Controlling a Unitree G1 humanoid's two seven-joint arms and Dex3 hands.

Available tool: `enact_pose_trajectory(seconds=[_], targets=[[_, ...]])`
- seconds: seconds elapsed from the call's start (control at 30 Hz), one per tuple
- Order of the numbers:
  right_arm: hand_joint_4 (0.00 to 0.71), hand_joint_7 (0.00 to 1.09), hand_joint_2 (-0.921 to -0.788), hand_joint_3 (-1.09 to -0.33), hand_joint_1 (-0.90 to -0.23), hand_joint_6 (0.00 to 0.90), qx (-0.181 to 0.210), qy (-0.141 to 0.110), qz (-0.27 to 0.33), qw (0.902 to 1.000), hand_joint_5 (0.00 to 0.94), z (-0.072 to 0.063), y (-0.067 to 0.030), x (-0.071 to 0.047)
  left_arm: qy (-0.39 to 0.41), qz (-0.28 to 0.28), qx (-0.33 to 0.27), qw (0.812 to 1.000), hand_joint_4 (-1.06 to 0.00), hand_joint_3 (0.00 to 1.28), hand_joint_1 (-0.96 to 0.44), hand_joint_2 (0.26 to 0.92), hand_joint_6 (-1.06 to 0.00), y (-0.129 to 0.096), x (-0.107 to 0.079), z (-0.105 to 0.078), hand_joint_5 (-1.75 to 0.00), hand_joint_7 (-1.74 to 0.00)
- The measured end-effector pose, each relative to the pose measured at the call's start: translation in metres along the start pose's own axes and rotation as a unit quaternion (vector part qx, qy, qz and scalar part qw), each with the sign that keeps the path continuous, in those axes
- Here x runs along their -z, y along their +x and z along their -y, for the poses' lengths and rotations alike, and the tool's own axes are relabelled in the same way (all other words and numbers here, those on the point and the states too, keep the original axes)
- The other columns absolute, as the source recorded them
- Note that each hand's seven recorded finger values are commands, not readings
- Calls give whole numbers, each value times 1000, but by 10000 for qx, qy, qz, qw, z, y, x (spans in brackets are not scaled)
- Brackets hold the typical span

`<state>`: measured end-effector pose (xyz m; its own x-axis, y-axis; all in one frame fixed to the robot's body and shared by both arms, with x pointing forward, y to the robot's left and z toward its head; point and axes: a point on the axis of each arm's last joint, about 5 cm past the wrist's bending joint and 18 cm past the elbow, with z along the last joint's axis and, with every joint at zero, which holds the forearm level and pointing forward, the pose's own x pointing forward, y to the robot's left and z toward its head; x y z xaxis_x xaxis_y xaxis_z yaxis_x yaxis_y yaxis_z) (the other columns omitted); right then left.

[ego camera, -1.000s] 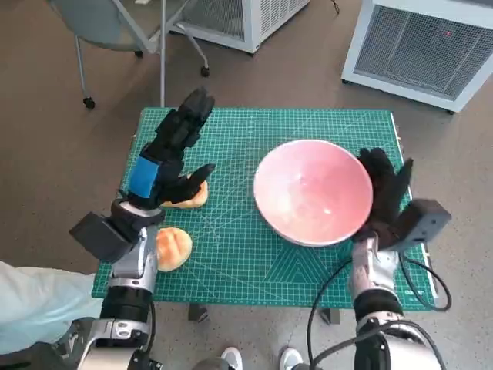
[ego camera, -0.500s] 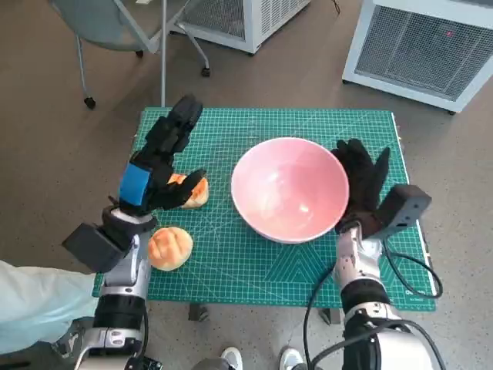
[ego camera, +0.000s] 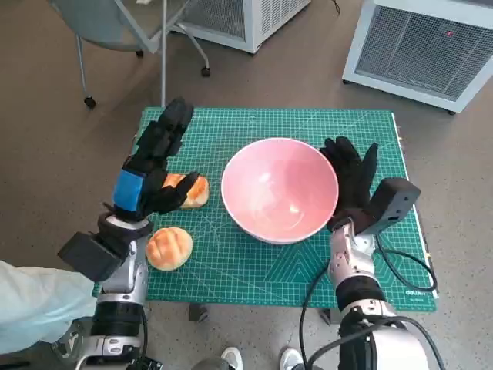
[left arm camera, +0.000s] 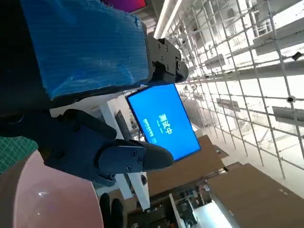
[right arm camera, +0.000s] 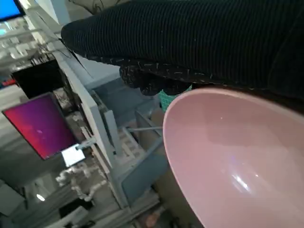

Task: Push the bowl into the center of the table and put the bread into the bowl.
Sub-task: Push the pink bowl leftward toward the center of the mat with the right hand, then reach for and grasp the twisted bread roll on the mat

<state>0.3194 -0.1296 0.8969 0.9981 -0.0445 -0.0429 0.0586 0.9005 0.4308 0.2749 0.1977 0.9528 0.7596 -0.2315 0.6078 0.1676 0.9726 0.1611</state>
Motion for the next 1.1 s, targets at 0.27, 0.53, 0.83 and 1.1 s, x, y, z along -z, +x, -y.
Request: enact_pose_trajectory(seconds=[0.27,0.53,0.83,1.1], targets=[[326,379,-921,-821,-576,346,-54,-117,41,9999,1,36,16,-41,-24,-24,3,10000,-238,367,-562,921,-282,-6,10,28,0,-72],[306,366,-921,-816,-567,331,-46,-394,631,9972,0,161,52,-218,45,-47,-23,10000,-237,369,-568,921,-282,-3,11,39,0,-69],[196,314,-921,-806,-625,191,-879,-1145,1960,9699,0,164,87,-542,49,-66,-24,10000,-236,370,-577,921,-283,8,33,74,0,-65],[144,433,-921,-792,-688,15,-2037,-2126,2875,9114,1,247,-54,-760,35,-43,56,10000,-243,376,-589,921,-283,71,51,137,-3,-61]])
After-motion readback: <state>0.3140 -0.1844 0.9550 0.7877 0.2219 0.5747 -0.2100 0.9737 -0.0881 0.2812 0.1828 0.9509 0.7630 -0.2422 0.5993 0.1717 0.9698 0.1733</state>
